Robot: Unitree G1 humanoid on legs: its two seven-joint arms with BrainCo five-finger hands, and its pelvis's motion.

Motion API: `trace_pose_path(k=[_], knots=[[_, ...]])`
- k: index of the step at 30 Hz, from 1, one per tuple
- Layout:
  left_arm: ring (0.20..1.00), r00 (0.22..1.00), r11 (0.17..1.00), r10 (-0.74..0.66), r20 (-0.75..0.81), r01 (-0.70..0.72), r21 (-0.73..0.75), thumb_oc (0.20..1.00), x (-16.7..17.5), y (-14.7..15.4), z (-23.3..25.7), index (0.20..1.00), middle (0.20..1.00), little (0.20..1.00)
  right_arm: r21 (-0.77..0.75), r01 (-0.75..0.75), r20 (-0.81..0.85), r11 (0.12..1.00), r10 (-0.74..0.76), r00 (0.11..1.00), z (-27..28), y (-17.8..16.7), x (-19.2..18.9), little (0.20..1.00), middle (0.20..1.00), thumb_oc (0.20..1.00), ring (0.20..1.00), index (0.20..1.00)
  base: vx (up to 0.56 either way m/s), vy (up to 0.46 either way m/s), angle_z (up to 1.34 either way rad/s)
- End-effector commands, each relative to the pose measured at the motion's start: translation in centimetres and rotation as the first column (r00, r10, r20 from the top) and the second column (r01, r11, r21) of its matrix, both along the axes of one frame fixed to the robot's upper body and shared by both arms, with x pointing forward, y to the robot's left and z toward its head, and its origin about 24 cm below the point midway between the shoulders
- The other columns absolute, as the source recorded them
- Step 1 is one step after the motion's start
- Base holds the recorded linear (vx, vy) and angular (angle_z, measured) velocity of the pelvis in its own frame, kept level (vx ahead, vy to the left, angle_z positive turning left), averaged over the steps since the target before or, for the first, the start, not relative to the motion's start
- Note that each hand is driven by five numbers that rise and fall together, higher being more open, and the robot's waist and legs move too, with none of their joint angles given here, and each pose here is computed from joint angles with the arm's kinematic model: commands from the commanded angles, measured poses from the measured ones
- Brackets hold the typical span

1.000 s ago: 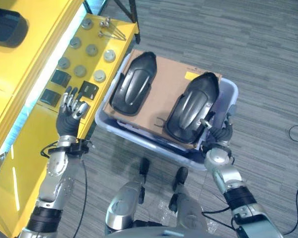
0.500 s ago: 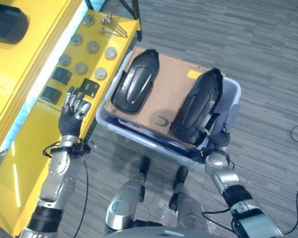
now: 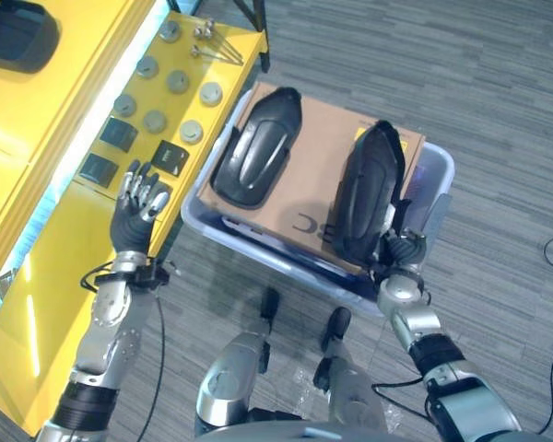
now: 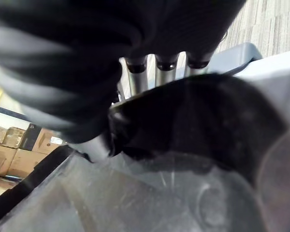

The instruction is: Move parts from the plastic box to the shelf.

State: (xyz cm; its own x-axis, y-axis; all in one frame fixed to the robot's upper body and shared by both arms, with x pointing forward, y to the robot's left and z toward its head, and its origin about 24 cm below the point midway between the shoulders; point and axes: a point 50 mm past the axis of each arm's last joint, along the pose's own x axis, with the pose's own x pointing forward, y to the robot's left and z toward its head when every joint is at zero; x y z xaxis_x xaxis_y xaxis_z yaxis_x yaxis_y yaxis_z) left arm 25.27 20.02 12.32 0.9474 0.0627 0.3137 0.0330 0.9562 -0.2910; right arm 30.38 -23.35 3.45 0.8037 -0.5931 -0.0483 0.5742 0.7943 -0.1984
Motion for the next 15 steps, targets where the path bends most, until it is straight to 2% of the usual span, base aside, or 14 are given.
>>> trace_pose_path(k=[1, 8, 15], knots=[[1.0, 0.993, 1.0, 0.004, 0.117, -0.004, -0.001, 1.0, -0.7, 0.2, 1.7, 1.0, 1.0, 1.0, 0.003, -0.007, 0.133, 1.0, 0.007, 0.991, 1.9, 0.4, -0.1, 0.2, 0.2, 0.2, 0.2, 0.2, 0.0, 0.0, 0.0], [1.0, 0.994, 1.0, -0.013, 0.108, 0.01, 0.029, 1.0, -1.6, 1.2, 1.5, 1.0, 1.0, 1.0, -0.023, 0.056, 0.378, 0.998, -0.043, 0.925, 6.5, -2.3, -2.3, 0.2, 0.2, 0.2, 0.2, 0.2, 0.04, -0.017, 0.0], [1.0, 0.998, 0.996, -0.053, 0.032, 0.05, 0.074, 1.0, -1.4, 1.4, 0.7, 1.0, 1.0, 1.0, -0.042, 0.045, 0.483, 0.998, -0.019, 0.875, 9.2, -2.8, -3.6, 0.2, 0.2, 0.2, 0.2, 0.2, 0.09, -0.029, -0.1]])
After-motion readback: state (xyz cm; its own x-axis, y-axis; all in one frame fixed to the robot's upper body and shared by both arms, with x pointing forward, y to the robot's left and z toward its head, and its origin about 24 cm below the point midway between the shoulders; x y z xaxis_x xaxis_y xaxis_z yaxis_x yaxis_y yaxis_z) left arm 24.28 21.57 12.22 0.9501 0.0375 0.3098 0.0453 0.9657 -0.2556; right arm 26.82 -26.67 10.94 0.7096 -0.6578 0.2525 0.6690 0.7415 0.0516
